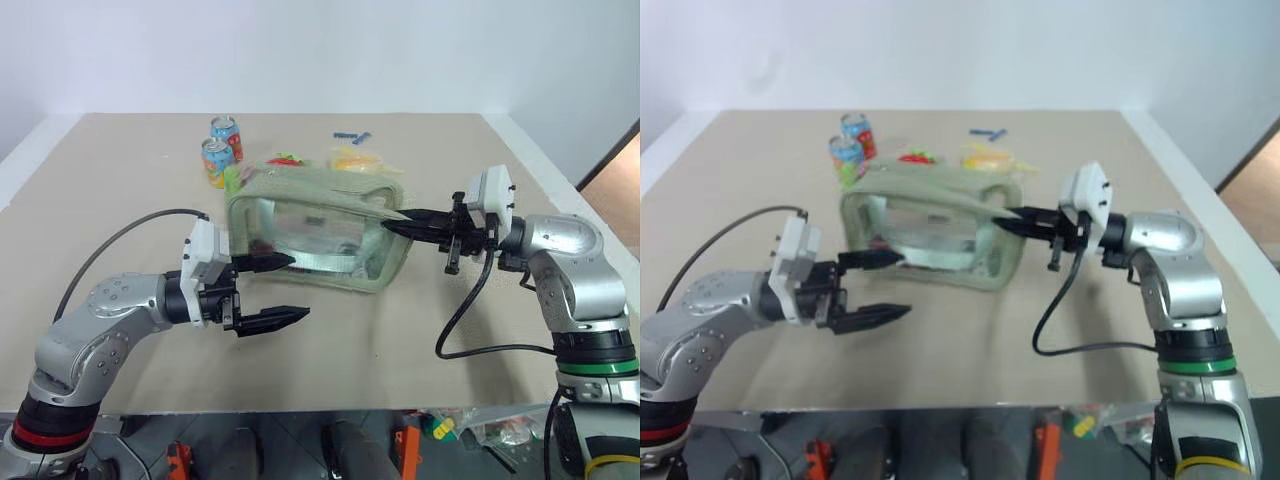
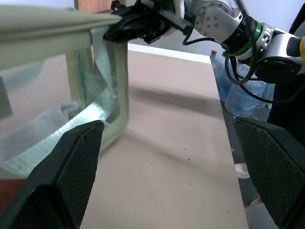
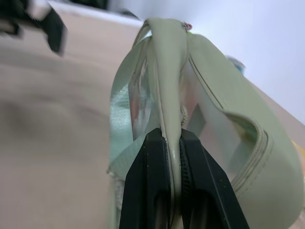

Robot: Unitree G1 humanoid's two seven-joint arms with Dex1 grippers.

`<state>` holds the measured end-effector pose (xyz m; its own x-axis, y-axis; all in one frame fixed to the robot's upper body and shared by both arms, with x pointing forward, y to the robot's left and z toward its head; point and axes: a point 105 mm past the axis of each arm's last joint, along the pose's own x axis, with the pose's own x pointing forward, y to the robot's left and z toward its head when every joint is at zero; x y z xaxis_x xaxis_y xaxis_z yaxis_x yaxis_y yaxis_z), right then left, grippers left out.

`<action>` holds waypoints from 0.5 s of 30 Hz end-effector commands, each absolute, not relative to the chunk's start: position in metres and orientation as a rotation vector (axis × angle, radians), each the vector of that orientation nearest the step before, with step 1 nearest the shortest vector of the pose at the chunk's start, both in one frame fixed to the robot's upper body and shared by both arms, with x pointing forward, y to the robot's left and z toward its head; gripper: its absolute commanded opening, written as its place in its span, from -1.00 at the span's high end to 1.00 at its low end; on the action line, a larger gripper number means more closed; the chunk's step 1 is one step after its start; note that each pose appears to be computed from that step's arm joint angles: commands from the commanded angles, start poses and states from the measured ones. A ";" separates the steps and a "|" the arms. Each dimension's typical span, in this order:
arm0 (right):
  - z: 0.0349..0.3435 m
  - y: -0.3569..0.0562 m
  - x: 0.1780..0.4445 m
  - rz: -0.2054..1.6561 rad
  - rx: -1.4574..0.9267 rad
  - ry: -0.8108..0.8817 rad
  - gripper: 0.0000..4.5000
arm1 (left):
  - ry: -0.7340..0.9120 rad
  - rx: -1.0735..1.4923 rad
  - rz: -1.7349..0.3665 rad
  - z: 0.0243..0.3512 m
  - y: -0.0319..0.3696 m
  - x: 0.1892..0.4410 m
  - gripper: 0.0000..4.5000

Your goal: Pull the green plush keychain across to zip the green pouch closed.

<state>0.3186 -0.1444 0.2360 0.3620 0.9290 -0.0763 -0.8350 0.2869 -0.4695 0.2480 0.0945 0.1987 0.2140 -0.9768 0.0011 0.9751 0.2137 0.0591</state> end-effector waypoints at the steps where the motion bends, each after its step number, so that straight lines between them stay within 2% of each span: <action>1: 0.251 -0.147 0.315 1.219 -0.498 -0.295 0.99 | -0.081 0.074 -1.346 0.207 0.097 0.243 -1.00; 6: 0.237 -0.156 0.320 1.195 -0.530 -0.251 0.99 | -0.077 0.074 -1.341 0.206 0.096 0.242 -1.00; 11: 0.259 -0.159 0.319 1.141 -0.477 -0.315 0.99 | -0.087 0.067 -1.329 0.208 0.096 0.242 -1.00; 15: 0.259 -0.161 0.316 1.130 -0.489 -0.307 0.99 | -0.086 0.067 -1.330 0.208 0.096 0.242 -1.00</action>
